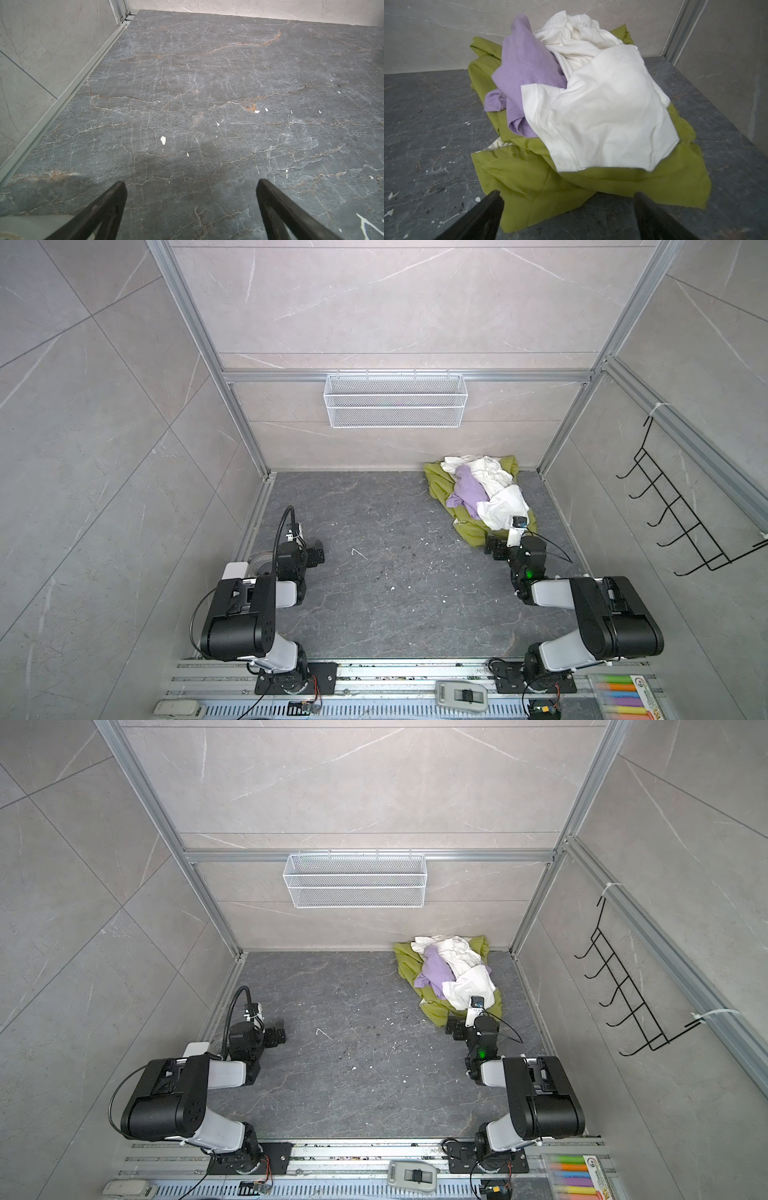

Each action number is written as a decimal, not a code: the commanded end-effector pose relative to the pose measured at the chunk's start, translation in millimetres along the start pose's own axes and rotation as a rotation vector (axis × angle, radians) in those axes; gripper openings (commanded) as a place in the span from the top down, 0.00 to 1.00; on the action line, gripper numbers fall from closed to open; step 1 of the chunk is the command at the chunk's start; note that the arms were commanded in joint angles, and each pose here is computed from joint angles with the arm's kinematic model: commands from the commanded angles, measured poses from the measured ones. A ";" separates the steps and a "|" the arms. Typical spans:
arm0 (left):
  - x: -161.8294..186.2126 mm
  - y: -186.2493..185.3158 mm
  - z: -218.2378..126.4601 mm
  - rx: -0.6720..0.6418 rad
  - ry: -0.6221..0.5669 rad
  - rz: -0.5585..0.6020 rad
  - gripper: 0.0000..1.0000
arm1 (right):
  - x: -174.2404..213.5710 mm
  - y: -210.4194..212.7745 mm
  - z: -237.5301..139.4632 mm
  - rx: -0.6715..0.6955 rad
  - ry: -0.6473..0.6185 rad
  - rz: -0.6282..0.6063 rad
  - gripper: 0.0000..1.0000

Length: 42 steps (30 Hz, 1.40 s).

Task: Pick out a specific cloth from the pile

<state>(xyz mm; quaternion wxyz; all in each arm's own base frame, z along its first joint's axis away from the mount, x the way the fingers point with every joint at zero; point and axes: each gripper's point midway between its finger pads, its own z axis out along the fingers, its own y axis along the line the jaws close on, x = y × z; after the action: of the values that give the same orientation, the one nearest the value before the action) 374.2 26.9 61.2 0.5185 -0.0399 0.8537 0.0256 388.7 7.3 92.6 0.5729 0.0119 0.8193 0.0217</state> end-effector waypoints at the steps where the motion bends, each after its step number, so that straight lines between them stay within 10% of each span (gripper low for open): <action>1: -27.4 -1.2 -1.3 0.013 -0.084 -0.002 0.00 | -3.6 -2.6 0.4 0.016 -0.011 -0.002 0.00; 17: -69.5 18.0 -24.1 -0.240 0.037 -0.051 0.00 | -67.6 -23.7 -28.7 0.224 0.031 0.133 0.00; 30: -104.6 -43.0 -9.5 -0.048 0.263 -0.204 0.00 | -111.2 8.6 4.1 0.102 0.268 0.234 0.00; 42: -116.4 -176.7 5.7 0.249 0.308 0.053 0.00 | -127.8 31.9 57.8 0.015 0.338 0.213 0.00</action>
<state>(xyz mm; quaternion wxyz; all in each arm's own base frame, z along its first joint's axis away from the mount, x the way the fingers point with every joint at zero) 443.7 -108.7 145.6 0.3724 -0.0142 0.9269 -0.0438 478.6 22.2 196.9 0.4376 0.1151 0.8895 0.0631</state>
